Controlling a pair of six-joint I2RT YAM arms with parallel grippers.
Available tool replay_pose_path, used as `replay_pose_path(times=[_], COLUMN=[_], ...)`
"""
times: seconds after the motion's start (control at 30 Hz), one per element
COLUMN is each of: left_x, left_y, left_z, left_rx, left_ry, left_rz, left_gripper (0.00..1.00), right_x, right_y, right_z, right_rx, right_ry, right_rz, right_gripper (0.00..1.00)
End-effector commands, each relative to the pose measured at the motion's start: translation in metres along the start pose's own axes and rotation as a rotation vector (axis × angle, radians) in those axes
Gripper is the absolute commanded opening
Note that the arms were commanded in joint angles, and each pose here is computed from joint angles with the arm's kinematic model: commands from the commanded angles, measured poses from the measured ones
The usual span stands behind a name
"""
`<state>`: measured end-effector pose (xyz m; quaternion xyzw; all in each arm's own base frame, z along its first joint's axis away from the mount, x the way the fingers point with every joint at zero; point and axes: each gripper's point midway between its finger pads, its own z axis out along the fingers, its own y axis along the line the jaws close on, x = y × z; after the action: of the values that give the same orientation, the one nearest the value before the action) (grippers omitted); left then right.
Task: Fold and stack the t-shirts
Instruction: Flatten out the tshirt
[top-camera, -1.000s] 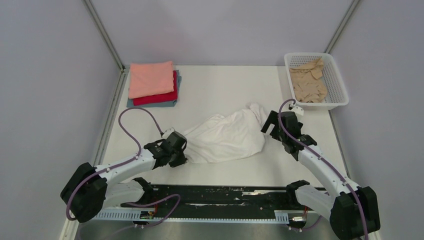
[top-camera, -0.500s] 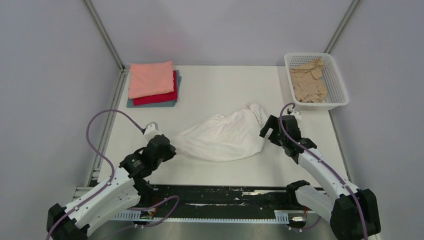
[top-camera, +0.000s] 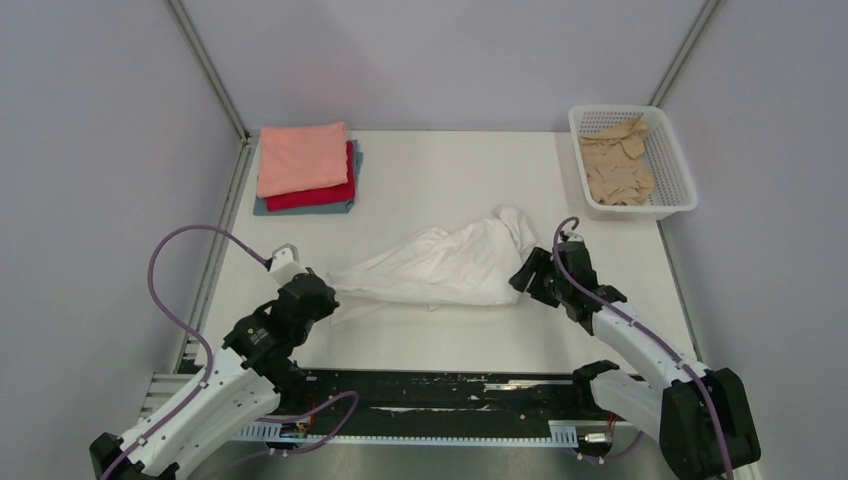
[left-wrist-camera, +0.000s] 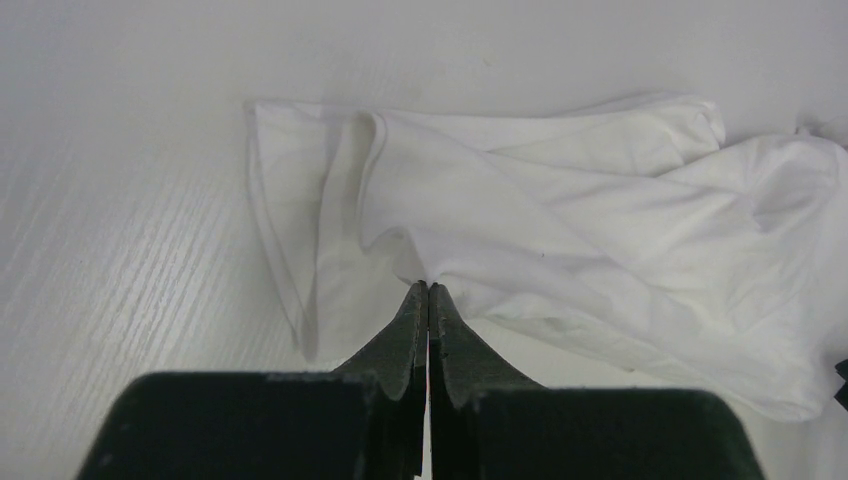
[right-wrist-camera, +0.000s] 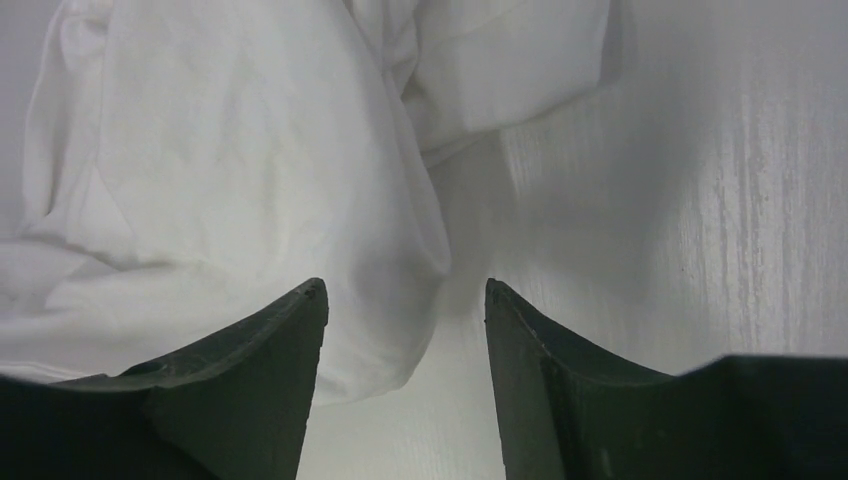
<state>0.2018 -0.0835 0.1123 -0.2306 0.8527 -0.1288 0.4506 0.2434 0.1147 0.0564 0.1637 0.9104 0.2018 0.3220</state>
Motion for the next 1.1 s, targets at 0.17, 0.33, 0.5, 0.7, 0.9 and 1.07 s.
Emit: replay_pose_path(times=[0.17, 0.33, 0.5, 0.7, 0.9, 1.07], left_x=[-0.017, -0.051, -0.113, -0.2, -0.263, -0.299], left_y=[-0.001, -0.021, -0.051, -0.093, -0.135, -0.157], left_z=[0.0, -0.008, -0.035, -0.104, -0.185, -0.21], left_rx=[-0.018, 0.014, 0.092, 0.261, 0.504, 0.524], left_ry=[-0.067, -0.166, -0.335, -0.545, -0.688, -0.767], left_rz=[-0.01, -0.057, -0.078, -0.08, -0.058, -0.009], left_gripper=[0.0, 0.0, 0.0, 0.0, 0.0, 0.0], right_x=[-0.02, -0.058, -0.107, -0.171, -0.213, -0.243], right_y=[0.017, 0.049, 0.077, 0.141, 0.198, 0.208], right_z=[0.019, -0.002, -0.044, -0.129, -0.236, -0.293], right_rx=[-0.05, -0.113, -0.114, -0.282, -0.481, -0.468], right_ry=[-0.053, -0.127, -0.23, -0.411, -0.616, -0.762], right_rz=[0.038, -0.003, -0.081, -0.199, -0.318, -0.341], right_gripper=[0.22, 0.0, 0.0, 0.0, 0.0, 0.0])
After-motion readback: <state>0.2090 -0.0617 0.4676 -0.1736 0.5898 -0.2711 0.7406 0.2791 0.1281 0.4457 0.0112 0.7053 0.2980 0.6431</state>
